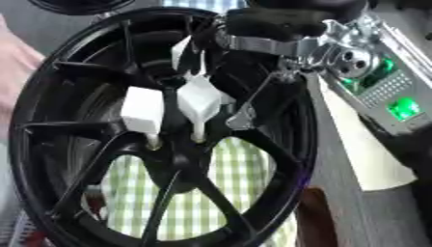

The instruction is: Pull the pin out of the wheel hub.

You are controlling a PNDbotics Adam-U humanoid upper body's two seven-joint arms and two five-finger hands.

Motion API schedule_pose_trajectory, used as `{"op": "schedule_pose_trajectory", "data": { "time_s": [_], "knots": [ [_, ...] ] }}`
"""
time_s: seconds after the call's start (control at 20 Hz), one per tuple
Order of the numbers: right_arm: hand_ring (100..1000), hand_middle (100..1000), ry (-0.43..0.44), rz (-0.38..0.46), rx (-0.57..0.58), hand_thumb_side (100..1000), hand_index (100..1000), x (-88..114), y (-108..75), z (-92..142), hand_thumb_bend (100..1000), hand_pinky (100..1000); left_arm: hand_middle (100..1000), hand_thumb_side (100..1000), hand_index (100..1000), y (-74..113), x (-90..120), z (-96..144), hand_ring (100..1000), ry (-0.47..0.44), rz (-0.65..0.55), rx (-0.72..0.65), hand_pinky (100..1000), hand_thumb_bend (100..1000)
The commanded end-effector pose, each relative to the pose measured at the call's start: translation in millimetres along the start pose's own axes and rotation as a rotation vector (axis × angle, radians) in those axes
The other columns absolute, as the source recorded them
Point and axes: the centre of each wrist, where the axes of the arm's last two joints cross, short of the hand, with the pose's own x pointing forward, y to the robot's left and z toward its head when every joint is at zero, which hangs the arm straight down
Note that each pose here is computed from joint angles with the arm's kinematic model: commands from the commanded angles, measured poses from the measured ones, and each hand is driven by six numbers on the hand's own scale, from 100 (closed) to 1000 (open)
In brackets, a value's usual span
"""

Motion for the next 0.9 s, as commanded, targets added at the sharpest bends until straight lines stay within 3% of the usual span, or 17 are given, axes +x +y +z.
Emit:
{"op": "schedule_pose_trajectory", "data": {
  "time_s": [0.05, 0.9],
  "knots": [
    [656, 657, 0.007, 0.034, -0.013, 100, 775, 2.8, -5.6, 2.9, 472, 727, 549, 741, 710, 2.8, 5.6, -1.5, 569, -0.019, -0.01, 0.002, 738, 233],
    [657, 653, 0.025, 0.031, 0.017, 100, 768, 2.9, -1.1, 1.5, 457, 727, 551, 748, 711, 2.4, 5.1, -0.6, 569, -0.017, -0.008, 0.003, 741, 230]
  ]
}}
